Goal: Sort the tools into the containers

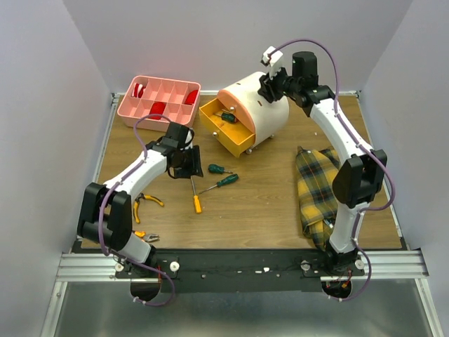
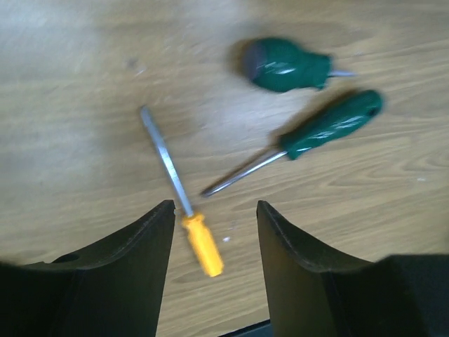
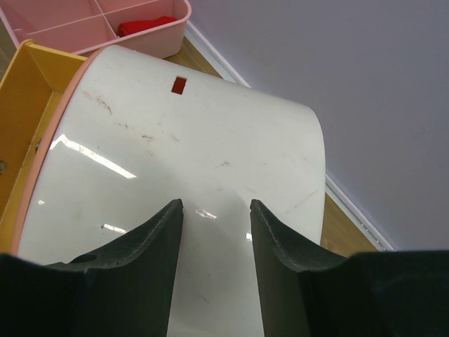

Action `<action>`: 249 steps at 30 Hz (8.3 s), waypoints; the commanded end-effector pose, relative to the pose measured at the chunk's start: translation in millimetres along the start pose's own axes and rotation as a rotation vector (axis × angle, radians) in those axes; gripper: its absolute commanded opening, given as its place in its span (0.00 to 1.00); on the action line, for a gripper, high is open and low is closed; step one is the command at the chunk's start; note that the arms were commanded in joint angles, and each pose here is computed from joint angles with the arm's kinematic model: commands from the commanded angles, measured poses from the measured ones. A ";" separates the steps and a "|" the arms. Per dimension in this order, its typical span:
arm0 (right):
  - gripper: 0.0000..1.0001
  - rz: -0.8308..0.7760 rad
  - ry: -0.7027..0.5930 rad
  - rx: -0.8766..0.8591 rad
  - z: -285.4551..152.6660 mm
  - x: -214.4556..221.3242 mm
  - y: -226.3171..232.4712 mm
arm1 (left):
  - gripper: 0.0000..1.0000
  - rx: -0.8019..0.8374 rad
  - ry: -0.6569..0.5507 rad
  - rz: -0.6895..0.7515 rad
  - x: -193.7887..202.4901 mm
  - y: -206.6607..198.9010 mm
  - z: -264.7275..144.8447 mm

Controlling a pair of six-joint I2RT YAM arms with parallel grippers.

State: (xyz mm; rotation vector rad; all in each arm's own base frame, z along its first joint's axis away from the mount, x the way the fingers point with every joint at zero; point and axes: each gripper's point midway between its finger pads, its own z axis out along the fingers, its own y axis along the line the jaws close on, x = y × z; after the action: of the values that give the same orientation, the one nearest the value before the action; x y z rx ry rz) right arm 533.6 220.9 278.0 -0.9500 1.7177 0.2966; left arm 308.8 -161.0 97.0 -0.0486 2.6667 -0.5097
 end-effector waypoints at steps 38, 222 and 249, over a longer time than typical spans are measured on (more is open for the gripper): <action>0.52 0.087 0.275 -0.144 3.3 91.9 57.1 | 0.00 -0.023 -0.144 -0.026 -34.1 -4.2 -43.1; 0.53 -0.088 0.383 -0.080 -27.0 126.1 55.6 | 0.69 0.526 -0.063 1.574 -22.6 -46.2 82.2; 0.53 -0.090 0.390 -0.081 -22.0 130.1 54.7 | 0.23 0.640 -0.501 1.278 -58.8 -133.0 -65.8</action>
State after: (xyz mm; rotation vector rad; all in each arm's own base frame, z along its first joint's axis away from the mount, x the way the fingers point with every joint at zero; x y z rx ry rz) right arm 464.6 183.3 147.0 -1.2028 2.0446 0.1511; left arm 323.1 -228.4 136.3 1.7256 1.5513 -0.5271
